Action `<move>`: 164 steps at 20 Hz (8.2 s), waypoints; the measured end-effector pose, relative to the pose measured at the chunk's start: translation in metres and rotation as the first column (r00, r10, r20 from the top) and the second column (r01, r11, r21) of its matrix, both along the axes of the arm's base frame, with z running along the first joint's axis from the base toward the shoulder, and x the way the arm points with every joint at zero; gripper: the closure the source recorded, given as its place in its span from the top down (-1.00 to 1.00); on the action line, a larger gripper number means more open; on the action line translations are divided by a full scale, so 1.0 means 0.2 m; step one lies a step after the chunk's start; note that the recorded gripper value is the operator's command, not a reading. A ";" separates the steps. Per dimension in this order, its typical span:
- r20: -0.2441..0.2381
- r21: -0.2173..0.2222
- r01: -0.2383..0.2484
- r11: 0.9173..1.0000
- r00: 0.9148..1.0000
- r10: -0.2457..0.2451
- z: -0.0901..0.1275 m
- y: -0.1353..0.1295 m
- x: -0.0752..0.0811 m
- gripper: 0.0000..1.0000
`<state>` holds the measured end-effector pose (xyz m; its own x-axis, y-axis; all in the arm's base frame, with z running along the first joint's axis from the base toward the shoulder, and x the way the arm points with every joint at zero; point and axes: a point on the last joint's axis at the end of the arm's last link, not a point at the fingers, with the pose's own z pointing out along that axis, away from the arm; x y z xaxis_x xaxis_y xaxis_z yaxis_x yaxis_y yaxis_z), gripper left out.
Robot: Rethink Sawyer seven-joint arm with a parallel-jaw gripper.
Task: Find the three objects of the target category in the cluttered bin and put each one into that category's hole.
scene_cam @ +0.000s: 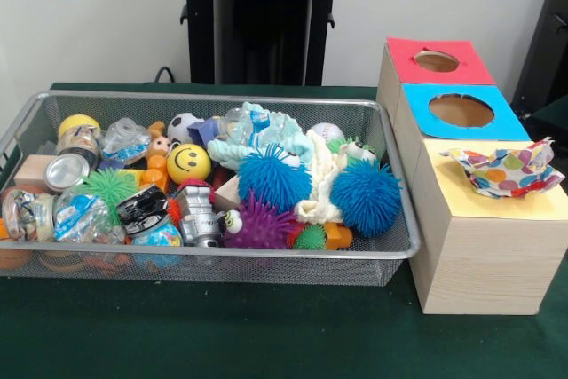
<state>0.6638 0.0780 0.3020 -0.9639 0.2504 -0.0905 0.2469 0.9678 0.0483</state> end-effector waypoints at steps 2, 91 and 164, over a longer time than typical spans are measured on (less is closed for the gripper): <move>-0.002 -0.001 0.010 1.000 1.000 -0.010 -0.02 -0.04 -0.02 1.00; -0.029 -0.043 -0.185 0.982 0.983 0.184 -1.22 -0.46 -0.60 1.00; 0.054 0.034 -0.259 0.965 0.965 0.257 -1.41 -0.23 -1.24 1.00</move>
